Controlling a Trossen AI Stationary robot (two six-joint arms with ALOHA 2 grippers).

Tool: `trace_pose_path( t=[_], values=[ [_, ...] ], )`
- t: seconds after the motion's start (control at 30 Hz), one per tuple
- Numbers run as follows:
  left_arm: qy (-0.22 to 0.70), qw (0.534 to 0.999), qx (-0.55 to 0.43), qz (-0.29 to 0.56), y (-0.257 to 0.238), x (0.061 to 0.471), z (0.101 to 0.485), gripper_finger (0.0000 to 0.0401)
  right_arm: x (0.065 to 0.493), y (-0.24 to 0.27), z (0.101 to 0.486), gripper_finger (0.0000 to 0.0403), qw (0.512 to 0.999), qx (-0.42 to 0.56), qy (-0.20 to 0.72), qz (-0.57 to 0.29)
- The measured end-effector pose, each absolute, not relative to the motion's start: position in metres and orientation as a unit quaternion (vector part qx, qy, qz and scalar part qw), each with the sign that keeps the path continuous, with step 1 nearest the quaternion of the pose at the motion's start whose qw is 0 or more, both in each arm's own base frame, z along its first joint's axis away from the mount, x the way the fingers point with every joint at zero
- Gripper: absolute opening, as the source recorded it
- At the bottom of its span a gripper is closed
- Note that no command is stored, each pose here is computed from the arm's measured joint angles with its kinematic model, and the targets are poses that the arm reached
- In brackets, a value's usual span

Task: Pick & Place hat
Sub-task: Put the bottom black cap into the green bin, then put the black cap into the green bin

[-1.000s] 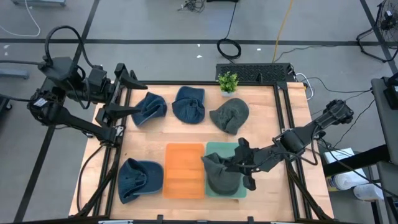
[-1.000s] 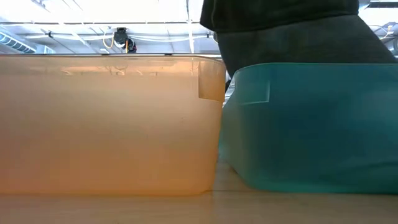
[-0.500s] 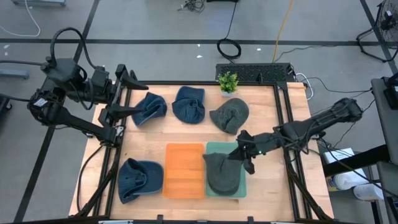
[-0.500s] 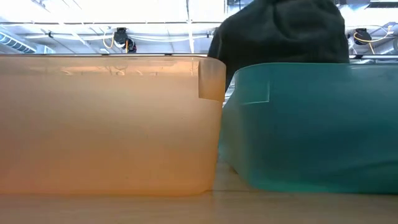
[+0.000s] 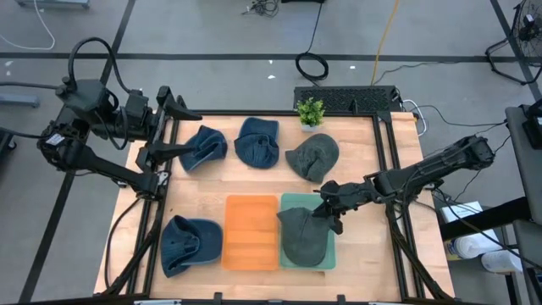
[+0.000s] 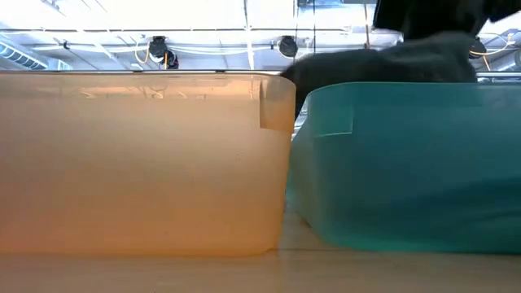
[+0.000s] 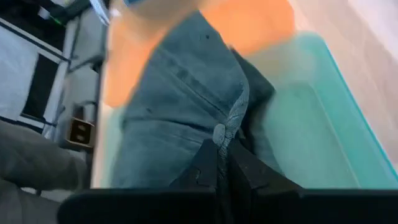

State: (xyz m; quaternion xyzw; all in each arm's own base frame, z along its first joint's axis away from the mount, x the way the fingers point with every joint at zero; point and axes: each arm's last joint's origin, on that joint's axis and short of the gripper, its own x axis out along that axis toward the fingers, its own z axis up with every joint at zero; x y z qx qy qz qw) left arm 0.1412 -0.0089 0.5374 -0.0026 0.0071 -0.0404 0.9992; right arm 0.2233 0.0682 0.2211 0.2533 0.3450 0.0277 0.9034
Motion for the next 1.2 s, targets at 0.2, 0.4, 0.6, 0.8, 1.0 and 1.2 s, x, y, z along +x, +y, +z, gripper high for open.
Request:
trace_pose_path(
  t=[0.2,0.4,0.6,0.8,1.0,1.2],
  values=[
    [0.007,1.000,0.007,-0.026,-0.007,0.141,0.537,0.0345,0.222,0.056,0.198,0.0000,0.898,0.248,0.364,0.007],
    [0.006,1.000,0.012,-0.014,-0.004,0.141,0.538,0.0350,0.229,0.050,0.183,0.0000,0.895,0.223,0.385,0.018],
    [0.006,1.000,0.012,-0.011,-0.003,0.141,0.538,0.0353,0.235,0.045,0.170,0.0001,0.884,0.218,0.413,0.026],
    [0.006,1.000,0.009,-0.011,-0.003,0.141,0.537,0.0352,0.233,0.043,0.179,0.0065,0.887,0.240,0.394,0.023],
    [0.007,1.000,0.009,-0.011,-0.003,0.141,0.537,0.0352,0.227,0.042,0.195,0.0167,0.898,0.249,0.362,0.032],
    [0.007,1.000,0.009,-0.011,-0.003,0.141,0.537,0.0352,0.219,0.041,0.211,0.0233,0.912,0.246,0.326,0.043]
  ],
)
